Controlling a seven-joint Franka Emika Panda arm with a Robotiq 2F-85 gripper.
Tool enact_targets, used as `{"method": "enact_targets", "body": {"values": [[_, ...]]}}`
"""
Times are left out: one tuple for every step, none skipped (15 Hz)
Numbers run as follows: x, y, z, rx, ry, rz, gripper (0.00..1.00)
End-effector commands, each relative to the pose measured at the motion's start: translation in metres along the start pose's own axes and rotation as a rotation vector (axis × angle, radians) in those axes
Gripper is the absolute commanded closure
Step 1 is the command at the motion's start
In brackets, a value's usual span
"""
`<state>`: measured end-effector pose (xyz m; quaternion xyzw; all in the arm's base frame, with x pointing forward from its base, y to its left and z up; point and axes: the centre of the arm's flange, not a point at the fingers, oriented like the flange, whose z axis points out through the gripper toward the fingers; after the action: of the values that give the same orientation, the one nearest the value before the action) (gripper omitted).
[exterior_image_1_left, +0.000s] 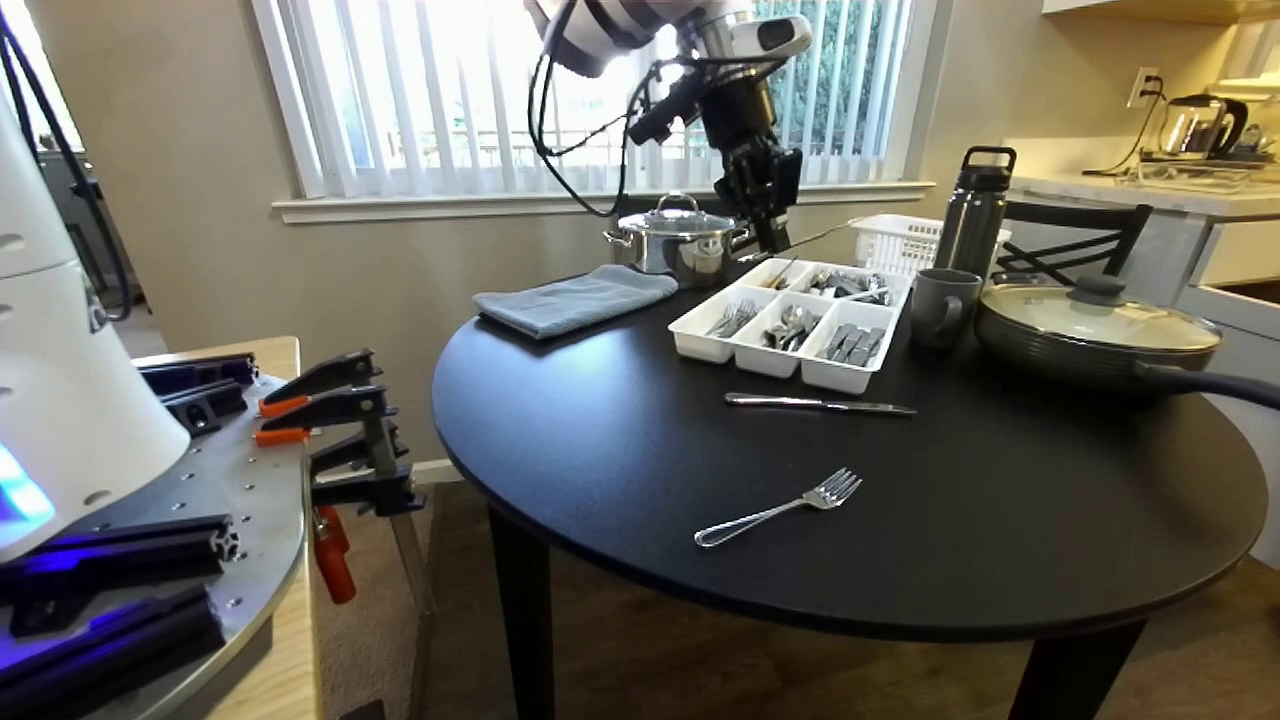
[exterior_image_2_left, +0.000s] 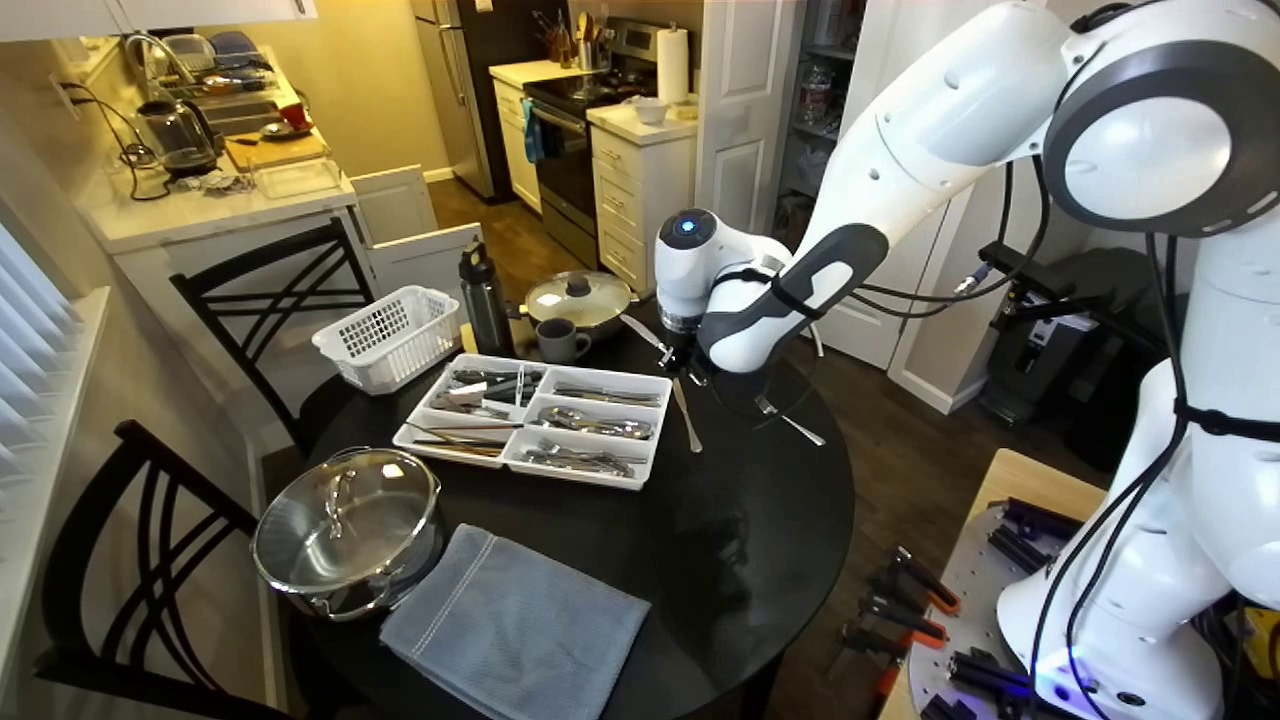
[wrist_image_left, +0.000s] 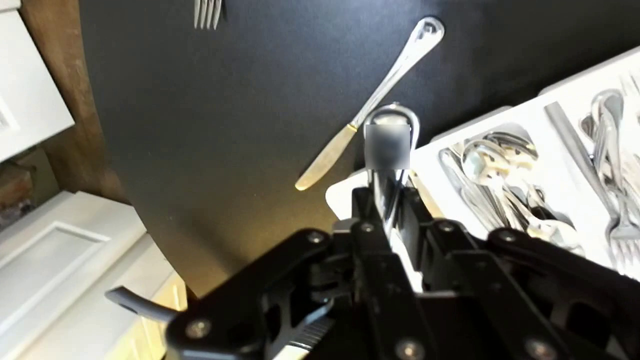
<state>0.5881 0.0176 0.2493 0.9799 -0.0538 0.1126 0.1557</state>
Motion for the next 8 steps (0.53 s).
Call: {"method": "enact_targets", "body": {"values": [[0.045, 0.005, 0.013, 0.017, 0.062, -0.186, 0.96], [0.053, 0.007, 0.017, 0.027, 0.072, -0.234, 0.96], [0.063, 0.009, 0.023, 0.035, 0.078, -0.284, 0.96], [0.07, 0.01, 0.029, 0.042, 0.086, -0.335, 0.96], [0.077, 0.011, 0.035, 0.047, 0.091, -0.386, 0.96], [0.082, 0.012, 0.041, 0.052, 0.094, -0.438, 0.96], [0.088, 0.012, 0.047, 0.058, 0.096, -0.492, 0.96], [0.092, 0.012, 0.054, 0.065, 0.097, -0.544, 0.96]]}}
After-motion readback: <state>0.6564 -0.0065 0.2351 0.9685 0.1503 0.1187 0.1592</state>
